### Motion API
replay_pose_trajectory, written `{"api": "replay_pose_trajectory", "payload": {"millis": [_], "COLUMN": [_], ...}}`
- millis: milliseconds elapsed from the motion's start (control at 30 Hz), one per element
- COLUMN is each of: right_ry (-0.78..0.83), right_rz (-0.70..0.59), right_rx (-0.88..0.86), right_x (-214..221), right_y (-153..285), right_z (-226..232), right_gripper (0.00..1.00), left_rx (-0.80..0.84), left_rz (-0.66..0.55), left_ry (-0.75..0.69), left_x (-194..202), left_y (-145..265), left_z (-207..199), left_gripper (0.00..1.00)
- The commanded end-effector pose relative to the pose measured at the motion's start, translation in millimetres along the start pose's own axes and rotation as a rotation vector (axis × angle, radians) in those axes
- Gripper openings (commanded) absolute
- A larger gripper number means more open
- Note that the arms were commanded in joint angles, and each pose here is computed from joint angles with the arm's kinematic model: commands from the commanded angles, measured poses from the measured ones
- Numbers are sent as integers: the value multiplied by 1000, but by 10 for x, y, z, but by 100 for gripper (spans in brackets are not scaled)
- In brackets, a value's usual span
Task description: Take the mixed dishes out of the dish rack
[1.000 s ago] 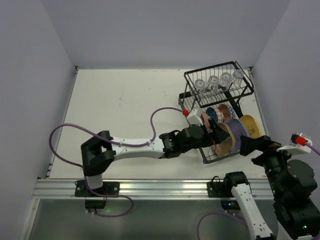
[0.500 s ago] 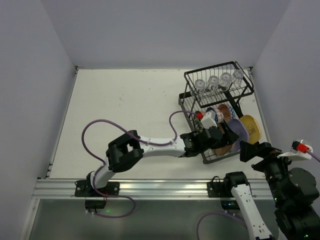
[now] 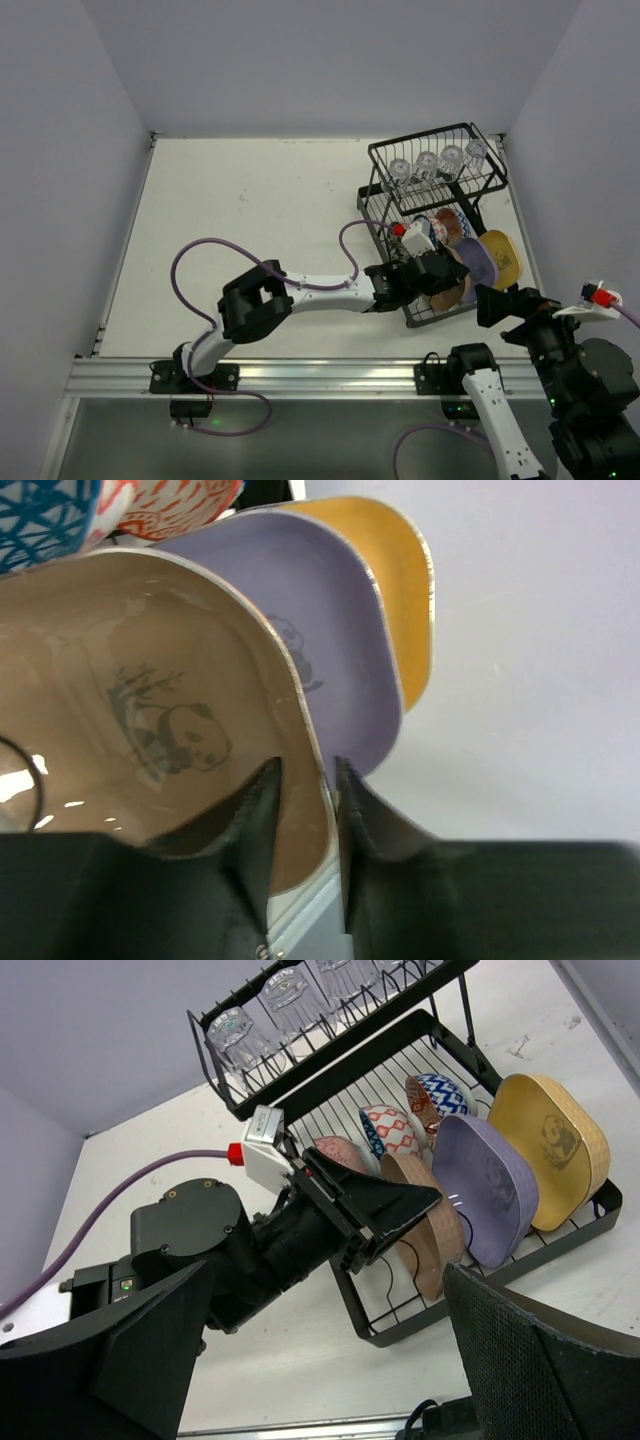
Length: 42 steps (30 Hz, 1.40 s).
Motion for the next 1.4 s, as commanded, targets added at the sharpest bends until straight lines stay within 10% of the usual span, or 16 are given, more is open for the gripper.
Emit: {"api": "replay_pose_trajectory", "payload": {"millis": [0, 233, 1367], "right_ry": [5, 8, 9], "right_rz": [4, 15, 24], "right_rx": [-28, -37, -59], "right_x": [4, 20, 1], "right_y": [-21, -56, -63], "right_z": [35, 48, 103], "right_gripper": [99, 99, 99], "left_rx": [33, 63, 556], "left_rz": [-80, -86, -201], "left_ry": [25, 51, 229], "left_x": [-172, -211, -410], "left_y": [-73, -68, 332], "left_z": [-116, -162, -285], "left_gripper": [23, 0, 0]}}
Point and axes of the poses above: each gripper's point midway between its finger pads, its own y axis back along the fingers, its own z axis along the line the jaws close on, x = y × z, the point moved 5 cm from there along y, back along the fingers, and after that the axes turned 13 degrees about -y, right-handed, at the moved point
